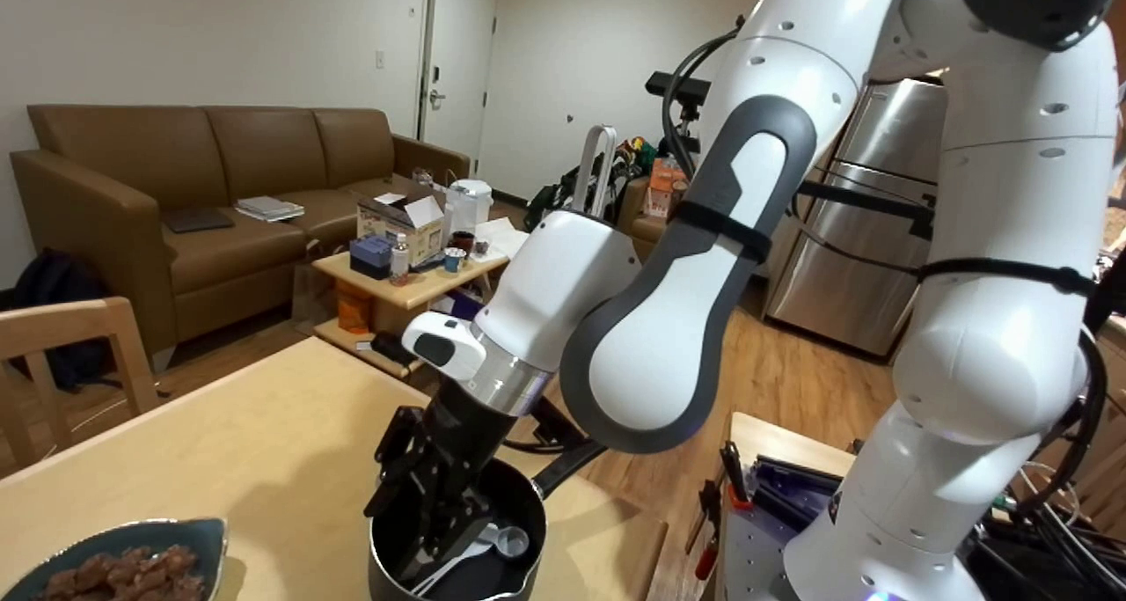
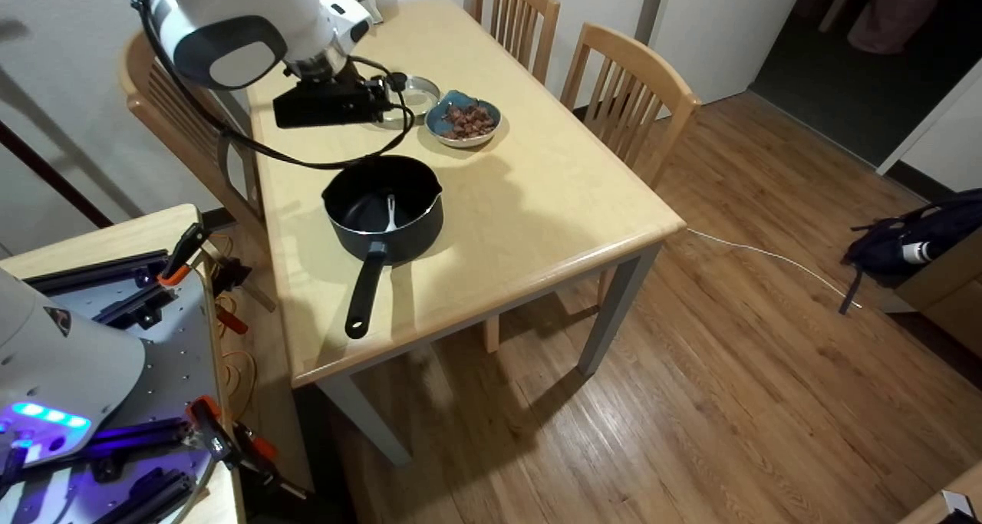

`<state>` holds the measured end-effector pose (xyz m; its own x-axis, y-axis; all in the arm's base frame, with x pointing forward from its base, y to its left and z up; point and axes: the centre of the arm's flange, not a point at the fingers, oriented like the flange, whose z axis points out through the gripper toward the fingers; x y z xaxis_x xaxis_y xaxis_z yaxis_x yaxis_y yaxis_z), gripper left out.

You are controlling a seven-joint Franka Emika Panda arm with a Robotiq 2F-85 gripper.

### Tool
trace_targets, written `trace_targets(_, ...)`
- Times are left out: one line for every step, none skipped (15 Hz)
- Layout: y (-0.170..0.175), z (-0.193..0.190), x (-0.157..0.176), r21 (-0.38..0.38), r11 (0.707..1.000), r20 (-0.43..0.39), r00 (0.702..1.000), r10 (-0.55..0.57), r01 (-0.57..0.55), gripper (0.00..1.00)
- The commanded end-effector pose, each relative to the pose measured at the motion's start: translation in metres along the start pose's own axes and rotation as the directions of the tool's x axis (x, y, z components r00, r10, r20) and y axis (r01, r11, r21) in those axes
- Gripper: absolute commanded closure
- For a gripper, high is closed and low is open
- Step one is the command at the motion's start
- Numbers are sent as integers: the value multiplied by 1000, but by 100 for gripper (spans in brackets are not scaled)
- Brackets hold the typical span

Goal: Pick up the white spoon from the bowl and place it in the black pot.

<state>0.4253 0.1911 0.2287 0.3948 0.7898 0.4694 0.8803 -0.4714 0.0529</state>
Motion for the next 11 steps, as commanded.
trace_targets(-2, -14, 23, -71, 992, 137, 984, 110, -101, 1)
trace_targets(-1, -15, 27, -78, 989, 167, 976, 139, -128, 0)
trace_targets(-3, -6, 28, -80, 986, 204, 965, 163, -149, 0)
trace_targets(-7, 2, 25, -84, 981, 240, 951, 192, -177, 0)
trace_targets(-9, 3, 24, -80, 977, 283, 935, 212, -197, 0)
trace_targets(-11, 4, 21, -79, 972, 326, 916, 234, -221, 0)
trace_targets(-13, 6, 18, -75, 967, 374, 892, 253, -243, 0)
trace_targets(-14, 9, 13, -75, 960, 419, 865, 274, -268, 0)
trace_targets(-14, 13, 8, -89, 951, 455, 838, 302, -295, 0)
trace_targets(-17, -24, -4, -78, 965, 398, 880, 259, -248, 0)
trace_targets(-17, -21, -8, -89, 960, 424, 862, 278, -265, 0)
